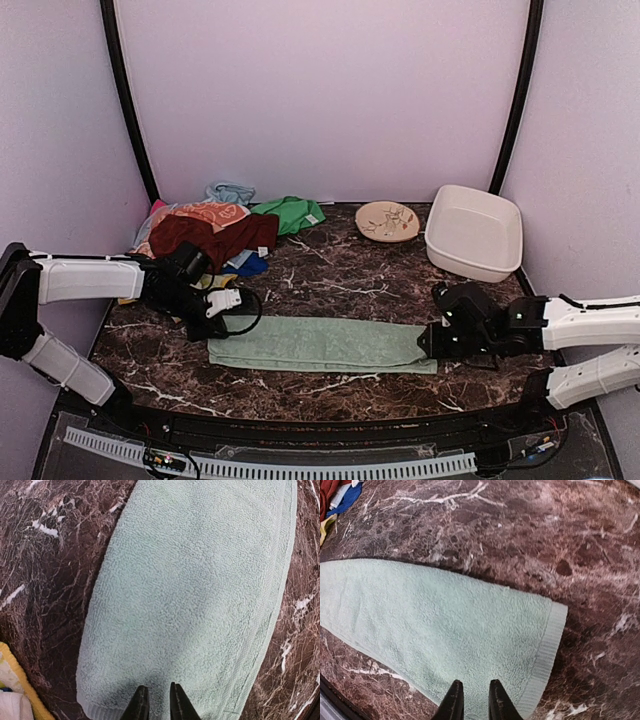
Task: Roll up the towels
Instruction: Smooth out the towel at the center of the board.
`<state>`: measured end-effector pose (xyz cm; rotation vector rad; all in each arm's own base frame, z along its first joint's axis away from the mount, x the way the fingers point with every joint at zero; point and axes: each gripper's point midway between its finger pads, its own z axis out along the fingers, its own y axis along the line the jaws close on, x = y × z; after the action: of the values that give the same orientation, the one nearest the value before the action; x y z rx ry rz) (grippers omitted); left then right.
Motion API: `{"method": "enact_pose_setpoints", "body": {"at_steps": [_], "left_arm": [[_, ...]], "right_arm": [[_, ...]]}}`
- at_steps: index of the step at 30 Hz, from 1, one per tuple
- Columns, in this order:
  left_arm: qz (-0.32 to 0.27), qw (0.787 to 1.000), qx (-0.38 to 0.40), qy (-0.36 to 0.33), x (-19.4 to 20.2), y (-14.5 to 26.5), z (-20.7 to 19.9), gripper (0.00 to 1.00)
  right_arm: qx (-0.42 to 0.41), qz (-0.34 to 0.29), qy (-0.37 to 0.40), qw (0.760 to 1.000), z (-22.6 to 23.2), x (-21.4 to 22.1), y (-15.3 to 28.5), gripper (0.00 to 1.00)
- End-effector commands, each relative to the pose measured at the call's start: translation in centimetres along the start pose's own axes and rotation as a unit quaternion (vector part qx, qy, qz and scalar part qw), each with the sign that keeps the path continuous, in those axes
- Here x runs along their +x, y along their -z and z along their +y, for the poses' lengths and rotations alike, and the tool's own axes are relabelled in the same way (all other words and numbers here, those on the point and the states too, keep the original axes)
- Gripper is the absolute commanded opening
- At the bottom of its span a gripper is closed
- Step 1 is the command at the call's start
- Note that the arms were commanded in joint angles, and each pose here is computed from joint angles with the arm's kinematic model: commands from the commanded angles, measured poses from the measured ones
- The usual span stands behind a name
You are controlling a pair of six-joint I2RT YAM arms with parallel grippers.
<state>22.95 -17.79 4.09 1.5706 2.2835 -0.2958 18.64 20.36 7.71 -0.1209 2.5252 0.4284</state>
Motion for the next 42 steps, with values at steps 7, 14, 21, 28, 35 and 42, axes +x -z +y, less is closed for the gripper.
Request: {"method": "enact_pose_setpoints", "body": {"at_steps": [7,14,21,28,35,42], "left_arm": [[-0.006,1.0,-0.013,-0.014,0.9,-0.2,-0.5,0.17],[-0.037,0.999,-0.004,-0.01,-1.8,2.5,-0.4,0.17],[-0.092,0.996,0.002,-0.007,-5.2,4.8,-0.1,0.16],[-0.019,1.0,-0.001,0.01,-0.8,-0.1,0.0,0.14],[0.018,1.0,-0.019,-0.011,2.8,-1.5,-0.7,0.13],[0.017,1.0,-0.023,-0.011,3.0,-1.5,-0.7,0.2]], "right_arm": [[-0.014,0.049,-0.084,0.995,-3.7,5.8,0.5,0.16],[-0.007,0.022,-0.066,0.998,-2.3,2.3,2.9,0.17],[-0.03,-0.023,-0.051,0.998,2.3,-3.6,3.9,0.17],[-0.046,0.05,-0.106,0.992,1.4,1.1,-2.1,0.11],[-0.012,0.059,-0.135,0.989,-2.2,3.5,-2.2,0.1],[0.018,0.047,-0.092,0.994,-2.6,0.6,-0.3,0.2]]}}
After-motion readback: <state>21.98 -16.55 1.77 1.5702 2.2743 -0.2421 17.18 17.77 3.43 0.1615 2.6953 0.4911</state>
